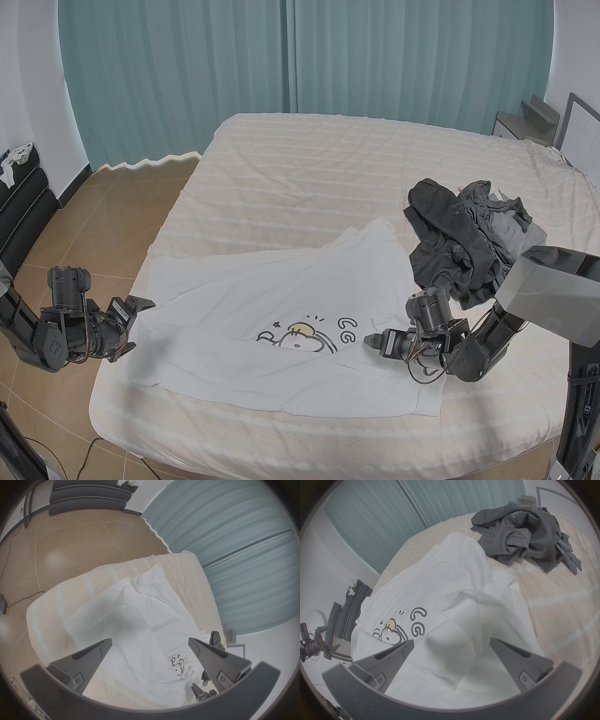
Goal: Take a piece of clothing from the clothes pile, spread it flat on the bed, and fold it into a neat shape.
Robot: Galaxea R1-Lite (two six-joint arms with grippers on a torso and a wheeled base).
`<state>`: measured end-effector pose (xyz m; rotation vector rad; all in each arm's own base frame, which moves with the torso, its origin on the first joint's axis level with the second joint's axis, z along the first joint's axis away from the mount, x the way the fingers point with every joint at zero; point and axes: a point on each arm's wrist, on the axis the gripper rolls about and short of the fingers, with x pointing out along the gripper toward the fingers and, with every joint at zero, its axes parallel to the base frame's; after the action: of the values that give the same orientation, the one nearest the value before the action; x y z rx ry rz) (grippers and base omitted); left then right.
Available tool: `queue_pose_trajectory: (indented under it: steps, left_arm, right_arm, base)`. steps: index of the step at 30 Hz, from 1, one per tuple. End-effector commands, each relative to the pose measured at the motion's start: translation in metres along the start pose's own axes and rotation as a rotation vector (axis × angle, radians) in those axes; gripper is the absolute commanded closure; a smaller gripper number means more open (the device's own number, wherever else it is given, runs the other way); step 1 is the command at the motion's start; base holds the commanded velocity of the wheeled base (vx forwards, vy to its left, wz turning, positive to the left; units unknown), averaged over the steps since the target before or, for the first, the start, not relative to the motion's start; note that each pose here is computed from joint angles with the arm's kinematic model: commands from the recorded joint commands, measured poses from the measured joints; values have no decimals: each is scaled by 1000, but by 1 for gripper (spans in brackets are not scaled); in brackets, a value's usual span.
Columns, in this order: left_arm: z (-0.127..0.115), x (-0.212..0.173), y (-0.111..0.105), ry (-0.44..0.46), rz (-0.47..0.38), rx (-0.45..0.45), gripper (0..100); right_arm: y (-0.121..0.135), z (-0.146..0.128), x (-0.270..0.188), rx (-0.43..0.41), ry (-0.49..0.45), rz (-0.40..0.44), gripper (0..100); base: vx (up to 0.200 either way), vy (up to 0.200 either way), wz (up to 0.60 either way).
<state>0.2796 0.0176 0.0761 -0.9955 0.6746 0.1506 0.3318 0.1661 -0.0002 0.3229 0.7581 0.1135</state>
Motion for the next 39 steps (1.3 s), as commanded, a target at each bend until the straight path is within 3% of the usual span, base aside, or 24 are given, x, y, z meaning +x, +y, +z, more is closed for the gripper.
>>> queue_pose_trajectory:
  steps: [1, 7, 8, 26, 33, 39]
  left_arm:
    - [0, 2, 1, -2, -1, 1, 0]
    - [0, 6, 3, -15, -12, 5, 0]
    - [-1, 5, 4, -17, -12, 5, 0]
    - [-1, 5, 3, -19, -16, 5, 0]
    - [-1, 5, 3, -19, -16, 5, 0]
    - [-1, 5, 3, -19, -16, 5, 0]
  right_arm:
    - [2, -5, 9, -14, 9, -3, 0]
    - [3, -6, 17, -13, 12, -8, 0]
    - [3, -7, 18, -13, 12, -10, 100]
    - [-3, 3, 4, 1, 2, -12, 100]
    - [3, 17, -23, 21, -17, 33, 100]
    - [10, 28, -52, 139, 38, 108, 100]
  base:
    - [0, 0, 0]
    - [0, 0, 0]
    - [0, 0, 0]
    - [0, 0, 0]
    - [0, 0, 0]
    - [0, 0, 0]
